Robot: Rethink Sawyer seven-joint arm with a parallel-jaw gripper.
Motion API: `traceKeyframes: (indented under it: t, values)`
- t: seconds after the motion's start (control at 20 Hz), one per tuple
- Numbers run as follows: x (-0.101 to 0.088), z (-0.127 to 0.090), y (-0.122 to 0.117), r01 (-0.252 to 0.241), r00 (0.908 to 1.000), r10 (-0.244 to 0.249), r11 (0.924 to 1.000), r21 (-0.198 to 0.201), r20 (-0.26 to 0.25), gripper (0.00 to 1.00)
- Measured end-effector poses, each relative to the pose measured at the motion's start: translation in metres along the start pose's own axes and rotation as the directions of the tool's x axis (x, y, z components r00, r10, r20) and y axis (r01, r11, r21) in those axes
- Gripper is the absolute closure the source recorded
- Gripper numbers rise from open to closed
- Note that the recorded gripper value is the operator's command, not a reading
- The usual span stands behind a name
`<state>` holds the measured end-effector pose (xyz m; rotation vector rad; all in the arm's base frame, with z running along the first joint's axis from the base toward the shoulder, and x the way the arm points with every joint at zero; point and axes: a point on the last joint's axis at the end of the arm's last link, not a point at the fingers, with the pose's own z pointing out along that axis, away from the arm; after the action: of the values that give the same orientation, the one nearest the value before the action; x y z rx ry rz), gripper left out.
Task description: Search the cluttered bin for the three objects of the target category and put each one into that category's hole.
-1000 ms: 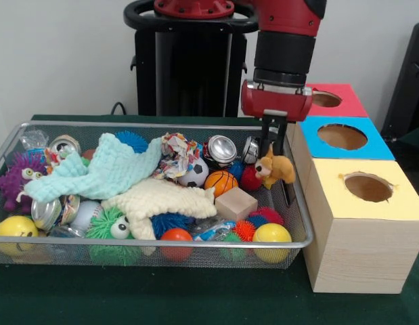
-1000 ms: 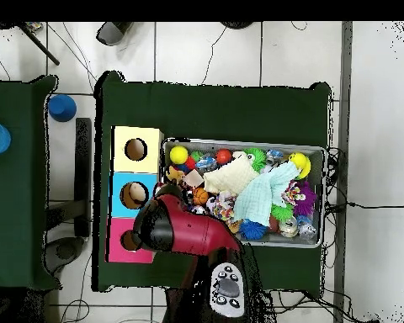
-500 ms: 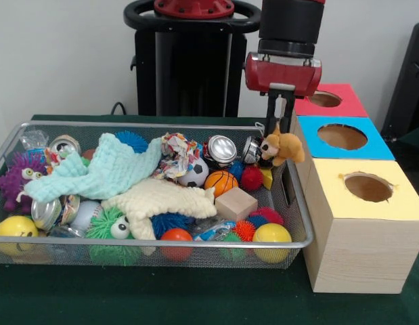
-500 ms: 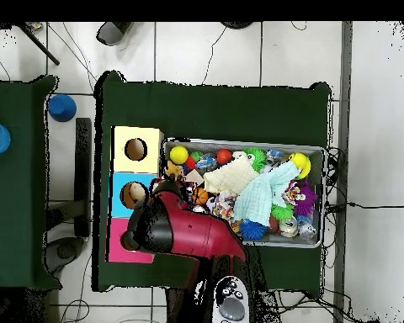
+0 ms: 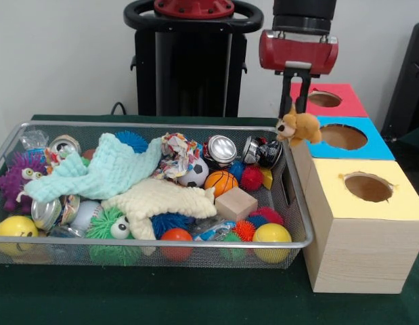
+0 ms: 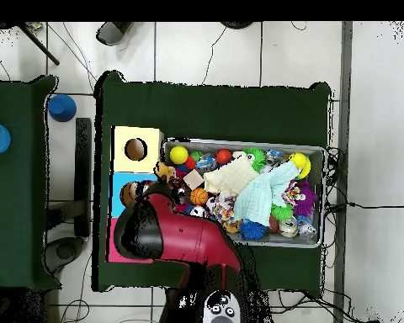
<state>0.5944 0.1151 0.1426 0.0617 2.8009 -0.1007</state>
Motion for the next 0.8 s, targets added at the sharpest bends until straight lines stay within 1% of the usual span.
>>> traceKeyframes:
  t: [0.15,0.3,0.35,0.65,0.8]
  values:
    - [0.005,-0.013,0.015,0.02,0.9998,-0.02,0.9998,-0.008,-0.005,1.0]
    - [0.011,-0.019,0.021,0.029,0.9995,-0.029,0.9995,-0.01,-0.011,1.0]
    - [0.016,-0.024,0.025,0.037,0.9992,-0.037,0.9992,-0.013,-0.017,1.0]
    - [0.032,-0.033,0.035,0.051,0.9982,-0.052,0.9985,-0.018,-0.031,1.0]
    - [0.042,-0.033,0.038,0.057,0.9973,-0.058,0.9982,-0.02,-0.045,1.0]
